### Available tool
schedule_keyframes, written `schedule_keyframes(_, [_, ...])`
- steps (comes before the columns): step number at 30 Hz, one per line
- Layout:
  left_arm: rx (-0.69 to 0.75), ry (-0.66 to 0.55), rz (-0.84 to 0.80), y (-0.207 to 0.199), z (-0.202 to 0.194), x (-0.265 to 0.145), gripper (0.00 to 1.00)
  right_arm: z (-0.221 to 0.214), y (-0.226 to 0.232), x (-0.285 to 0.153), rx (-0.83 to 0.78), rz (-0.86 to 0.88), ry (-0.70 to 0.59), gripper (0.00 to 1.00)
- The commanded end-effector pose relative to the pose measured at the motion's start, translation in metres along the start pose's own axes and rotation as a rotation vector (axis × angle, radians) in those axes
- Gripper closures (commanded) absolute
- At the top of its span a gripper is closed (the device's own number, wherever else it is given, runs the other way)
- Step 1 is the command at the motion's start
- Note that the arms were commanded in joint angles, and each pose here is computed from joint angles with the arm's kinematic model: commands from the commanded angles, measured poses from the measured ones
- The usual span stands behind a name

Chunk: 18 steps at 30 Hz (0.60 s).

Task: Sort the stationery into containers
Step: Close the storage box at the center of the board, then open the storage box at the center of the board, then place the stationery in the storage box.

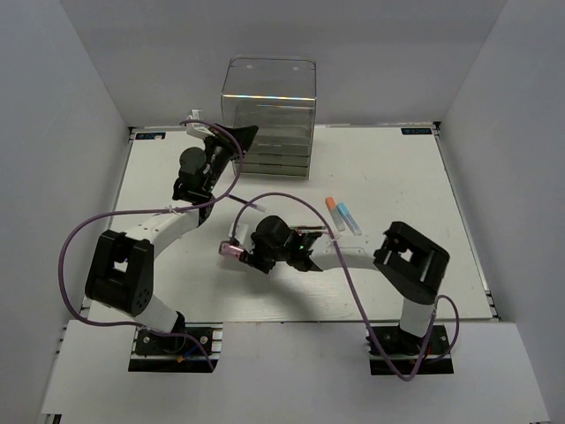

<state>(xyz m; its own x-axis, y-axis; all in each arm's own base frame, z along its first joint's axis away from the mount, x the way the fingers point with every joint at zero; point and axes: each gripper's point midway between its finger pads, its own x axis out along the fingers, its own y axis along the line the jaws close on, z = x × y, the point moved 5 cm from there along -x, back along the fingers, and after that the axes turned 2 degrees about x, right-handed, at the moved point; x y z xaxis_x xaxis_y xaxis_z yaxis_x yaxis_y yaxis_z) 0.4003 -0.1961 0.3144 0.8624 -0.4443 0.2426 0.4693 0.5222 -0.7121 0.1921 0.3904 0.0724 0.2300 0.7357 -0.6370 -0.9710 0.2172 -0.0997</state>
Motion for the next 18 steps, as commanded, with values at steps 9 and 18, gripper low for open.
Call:
schedule_keyframes(9, [0.014,-0.053,0.057,0.005,0.010,-0.009,0.64,0.027,-0.046,-0.076,-0.128,-0.298,-0.115,1.00])
schedule_keyframes(18, [-0.015,-0.032,0.159,0.035,-0.004,-0.005,0.53,-0.003,-0.113,-0.131,-0.086,-0.577,-0.073,1.00])
